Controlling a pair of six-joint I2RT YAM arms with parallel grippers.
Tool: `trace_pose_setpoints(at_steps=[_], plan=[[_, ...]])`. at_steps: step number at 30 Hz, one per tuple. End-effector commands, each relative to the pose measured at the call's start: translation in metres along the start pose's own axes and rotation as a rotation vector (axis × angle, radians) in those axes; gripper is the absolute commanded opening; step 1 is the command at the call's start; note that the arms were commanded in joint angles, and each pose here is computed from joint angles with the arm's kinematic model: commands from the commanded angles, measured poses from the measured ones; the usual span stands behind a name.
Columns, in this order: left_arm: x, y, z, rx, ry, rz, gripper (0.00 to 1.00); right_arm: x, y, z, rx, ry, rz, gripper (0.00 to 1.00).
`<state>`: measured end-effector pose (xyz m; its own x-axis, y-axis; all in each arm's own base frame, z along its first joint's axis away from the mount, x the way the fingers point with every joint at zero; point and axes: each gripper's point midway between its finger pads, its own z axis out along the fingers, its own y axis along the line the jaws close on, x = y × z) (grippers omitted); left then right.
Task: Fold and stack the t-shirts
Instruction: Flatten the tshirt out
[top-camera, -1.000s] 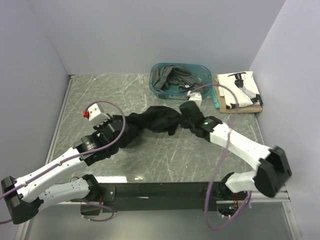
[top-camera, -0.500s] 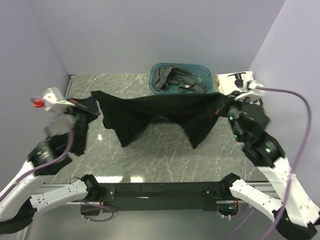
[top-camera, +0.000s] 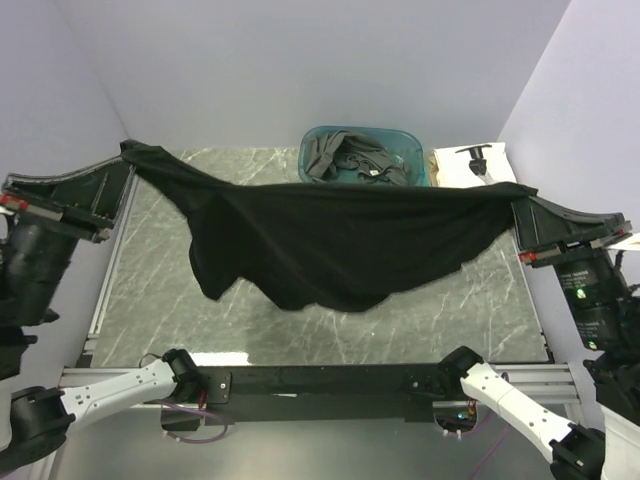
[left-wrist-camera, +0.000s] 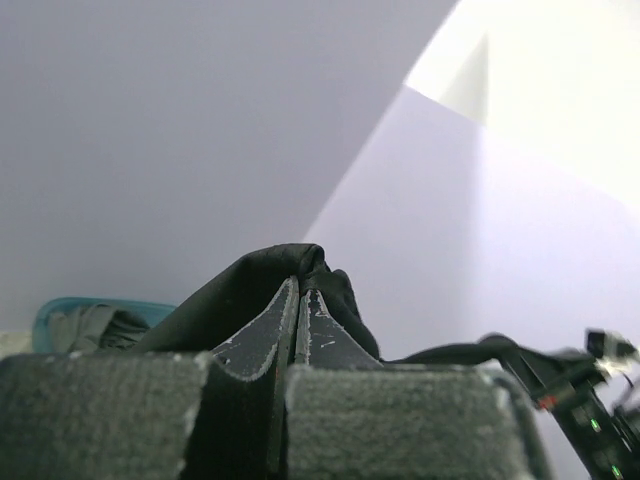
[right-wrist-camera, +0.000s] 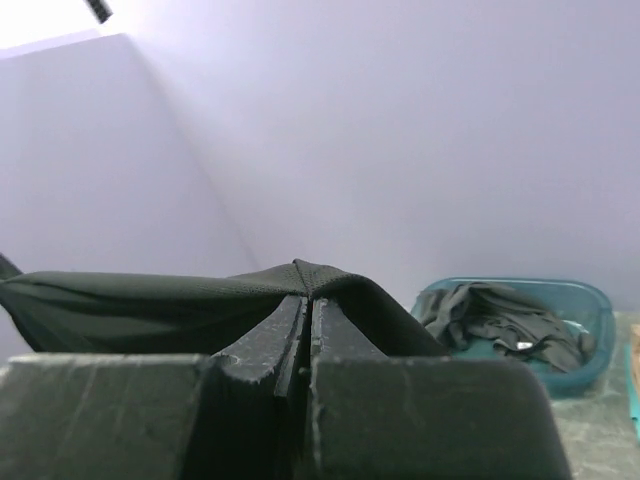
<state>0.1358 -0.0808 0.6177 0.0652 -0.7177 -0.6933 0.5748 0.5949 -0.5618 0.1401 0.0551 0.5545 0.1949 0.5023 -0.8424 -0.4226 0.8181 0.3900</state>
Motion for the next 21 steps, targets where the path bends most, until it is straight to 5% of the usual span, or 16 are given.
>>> trace_pose_setpoints(at_steps=[1, 8, 12, 17, 20, 21], plan=[[-0.005, -0.032, -0.004, 0.15, 0.051, 0.022, 0.01, -0.009, 0.017, -0.017, -0.096, 0.013, 0.001, 0.0], [0.006, -0.015, 0.009, 0.065, 0.038, 0.054, 0.01, 0.002, 0.008, -0.007, -0.043, 0.044, -0.015, 0.0], [0.055, 0.055, 0.039, -0.252, 0.022, 0.155, 0.01, 0.037, -0.03, 0.021, 0.157, 0.084, -0.037, 0.0], [0.14, 0.186, 0.065, -0.746, 0.068, 0.379, 0.01, 0.136, -0.096, 0.062, 0.462, 0.257, -0.145, 0.0], [0.203, 0.256, 0.089, -0.765, 0.238, 0.315, 0.01, 0.224, -0.129, 0.083, 0.503, 0.442, -0.139, 0.0], [0.236, 0.283, 0.095, -0.775, 0.292, 0.349, 0.14, 0.235, -0.146, 0.093, 0.531, 0.429, -0.101, 0.02]])
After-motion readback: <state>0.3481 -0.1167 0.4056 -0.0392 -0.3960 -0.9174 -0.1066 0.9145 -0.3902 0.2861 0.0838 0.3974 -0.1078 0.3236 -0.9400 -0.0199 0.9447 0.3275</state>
